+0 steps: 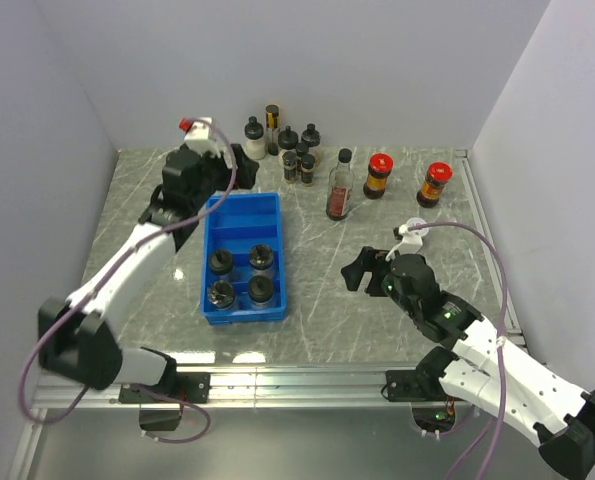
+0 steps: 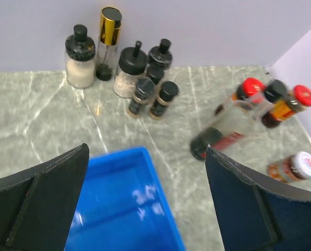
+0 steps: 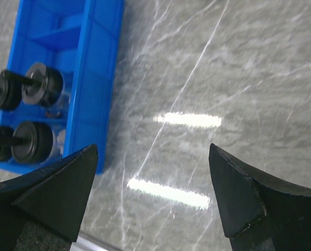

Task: Organize the condiment bottles
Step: Pick up the bottle from the center of the board.

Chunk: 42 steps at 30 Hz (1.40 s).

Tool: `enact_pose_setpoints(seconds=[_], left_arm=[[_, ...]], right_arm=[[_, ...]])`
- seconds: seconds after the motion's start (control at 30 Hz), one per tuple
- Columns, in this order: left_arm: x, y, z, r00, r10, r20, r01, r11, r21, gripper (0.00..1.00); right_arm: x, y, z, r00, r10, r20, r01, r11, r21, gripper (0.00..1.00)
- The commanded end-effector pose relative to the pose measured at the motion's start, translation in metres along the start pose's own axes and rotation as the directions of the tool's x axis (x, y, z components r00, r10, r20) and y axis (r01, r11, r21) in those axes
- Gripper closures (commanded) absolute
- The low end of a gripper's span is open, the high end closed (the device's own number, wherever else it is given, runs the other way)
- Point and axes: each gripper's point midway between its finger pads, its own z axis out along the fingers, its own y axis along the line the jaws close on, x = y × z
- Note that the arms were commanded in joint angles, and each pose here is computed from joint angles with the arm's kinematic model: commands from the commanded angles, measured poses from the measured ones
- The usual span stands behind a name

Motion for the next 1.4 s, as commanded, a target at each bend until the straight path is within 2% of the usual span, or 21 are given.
enact_pose_setpoints(seconds=[0.0, 0.07, 0.1, 0.17, 0.2, 0.27, 0.3, 0.47, 0.5, 0.53, 0.73, 0.9, 1.0, 1.37], left_arm=[[-0.009, 0.006, 0.038, 0.998, 0.062, -0.013, -0.06, 0.99, 0.124, 0.01], [-0.023, 0.022, 0.057, 0.997, 0.075, 0.013, -0.076, 0.989, 0.13, 0.01], [-0.006, 0.036, 0.077, 0.996, 0.08, -0.028, -0.076, 0.99, 0.121, 0.01], [-0.022, 0.045, 0.097, 0.995, 0.095, -0.006, -0.093, 0.983, 0.161, 0.01], [-0.001, 0.057, 0.118, 0.993, 0.108, -0.049, -0.099, 0.981, 0.168, 0.01], [-0.014, 0.061, 0.139, 0.988, 0.156, -0.003, -0.153, 0.971, 0.183, 0.01], [0.003, 0.07, 0.155, 0.982, 0.188, -0.016, -0.181, 0.966, 0.186, 0.01], [0.019, 0.094, 0.203, 0.972, 0.214, 0.098, -0.227, 0.963, 0.147, 0.01], [0.037, 0.108, 0.217, 0.974, 0.21, 0.085, -0.218, 0.97, 0.111, 0.01], [0.031, 0.11, 0.225, 0.971, 0.212, 0.108, -0.222, 0.97, 0.098, 0.01], [0.044, 0.137, 0.247, 0.943, 0.245, 0.225, -0.252, 0.968, 0.001, 0.01], [0.069, 0.152, 0.277, 0.945, 0.269, 0.184, -0.272, 0.962, -0.012, 0.01], [0.064, 0.147, 0.285, 0.933, 0.274, 0.235, -0.283, 0.959, 0.005, 0.01], [0.074, 0.136, 0.313, 0.929, 0.298, 0.222, -0.316, 0.948, 0.049, 0.01]], right_arm=[[0.008, 0.012, -0.008, 1.0, 0.015, -0.022, -0.017, 0.998, -0.054, 0.07], [0.008, 0.013, -0.012, 1.0, 0.015, -0.017, -0.016, 0.998, -0.057, 0.07], [0.008, 0.013, -0.013, 1.0, 0.009, -0.018, -0.01, 0.998, -0.059, 0.07], [0.009, 0.011, -0.015, 1.0, 0.003, -0.018, -0.004, 0.999, -0.053, 0.07], [0.009, 0.011, -0.015, 1.0, -0.003, -0.022, 0.002, 0.998, -0.058, 0.07], [0.012, 0.012, -0.014, 0.999, -0.014, -0.035, 0.012, 0.998, -0.064, 0.07], [0.015, 0.013, -0.013, 0.999, -0.023, -0.045, 0.02, 0.997, -0.071, 0.07], [0.029, 0.005, -0.003, 0.994, -0.051, -0.097, 0.048, 0.998, -0.032, 0.07], [0.03, 0.004, -0.001, 0.994, -0.049, -0.1, 0.047, 0.999, -0.024, 0.07], [0.032, 0.001, 0.0, 0.993, -0.05, -0.103, 0.049, 0.999, -0.012, 0.06], [0.041, -0.005, 0.008, 0.992, -0.035, -0.118, 0.036, 0.999, 0.014, 0.05], [0.045, -0.001, 0.017, 0.989, -0.043, -0.142, 0.045, 0.999, 0.016, 0.05], [0.046, -0.002, 0.022, 0.987, -0.055, -0.154, 0.061, 0.998, 0.031, 0.05], [0.044, 0.001, 0.028, 0.986, -0.059, -0.157, 0.065, 0.997, 0.031, 0.05]])
